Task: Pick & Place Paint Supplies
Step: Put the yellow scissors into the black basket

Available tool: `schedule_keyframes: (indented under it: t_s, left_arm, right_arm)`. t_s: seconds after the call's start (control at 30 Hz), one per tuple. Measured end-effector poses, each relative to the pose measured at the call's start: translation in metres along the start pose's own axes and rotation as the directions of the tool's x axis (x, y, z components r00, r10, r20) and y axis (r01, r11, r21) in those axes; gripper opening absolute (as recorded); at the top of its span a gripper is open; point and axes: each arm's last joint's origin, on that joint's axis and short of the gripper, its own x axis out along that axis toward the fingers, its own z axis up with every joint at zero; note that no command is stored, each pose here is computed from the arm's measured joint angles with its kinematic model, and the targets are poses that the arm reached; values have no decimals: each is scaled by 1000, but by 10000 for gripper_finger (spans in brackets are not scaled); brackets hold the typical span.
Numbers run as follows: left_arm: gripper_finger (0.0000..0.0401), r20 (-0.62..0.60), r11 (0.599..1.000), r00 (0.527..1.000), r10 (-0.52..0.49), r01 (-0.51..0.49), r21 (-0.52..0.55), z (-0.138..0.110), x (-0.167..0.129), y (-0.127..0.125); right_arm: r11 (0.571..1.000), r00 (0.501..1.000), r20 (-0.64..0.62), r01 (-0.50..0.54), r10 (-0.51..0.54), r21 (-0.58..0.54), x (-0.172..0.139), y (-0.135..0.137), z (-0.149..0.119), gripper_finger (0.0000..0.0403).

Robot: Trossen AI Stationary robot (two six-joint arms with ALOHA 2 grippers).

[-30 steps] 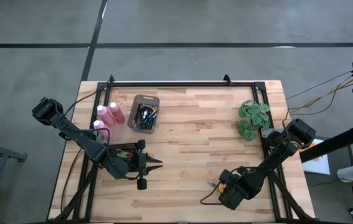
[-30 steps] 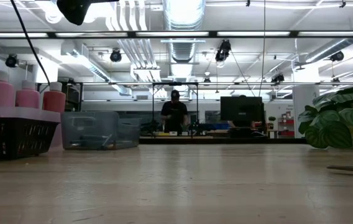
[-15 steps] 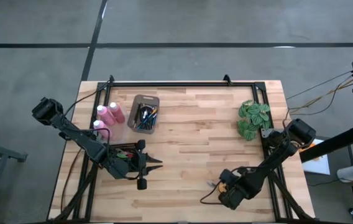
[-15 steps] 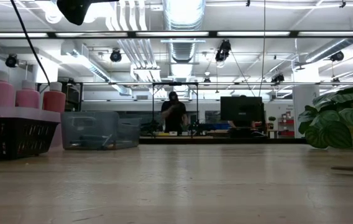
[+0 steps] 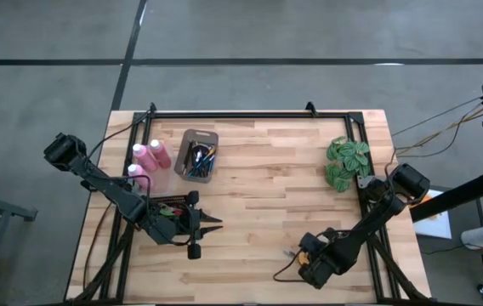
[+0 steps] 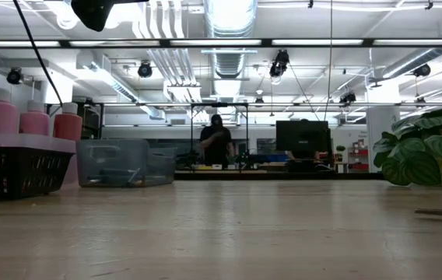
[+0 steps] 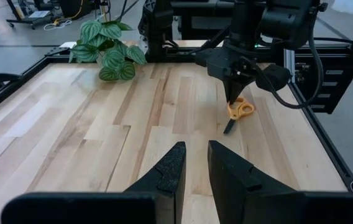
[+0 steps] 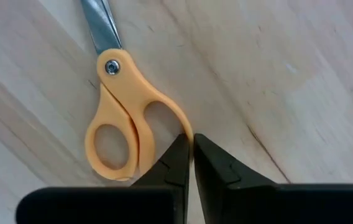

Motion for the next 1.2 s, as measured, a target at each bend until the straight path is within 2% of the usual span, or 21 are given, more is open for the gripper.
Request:
schedule_keyframes:
  t_s: [0.33, 0.6, 0.8, 1.0, 1.2]
  left_arm:
    - [71, -2, 1000, 1000, 1, -1, 2, 0, 0, 0]
    - [71, -6, 1000, 1000, 2, -2, 5, -1, 0, 0]
    - [71, -6, 1000, 1000, 2, -2, 5, -1, 0, 0]
    - [71, -6, 1000, 1000, 2, -2, 5, -1, 0, 0]
    - [71, -6, 1000, 1000, 2, -2, 5, -1, 0, 0]
  right_arm:
    - [994, 995, 83, -55, 63, -94, -26, 19, 30, 13]
    - [987, 986, 139, -78, 97, -141, -37, 23, 82, 13]
    - [975, 967, 193, -131, 166, -180, -41, 26, 126, 13]
    - [969, 939, 260, -191, 227, -156, -47, 21, 165, 13]
    - [954, 894, 336, -261, 297, -148, -45, 20, 191, 13]
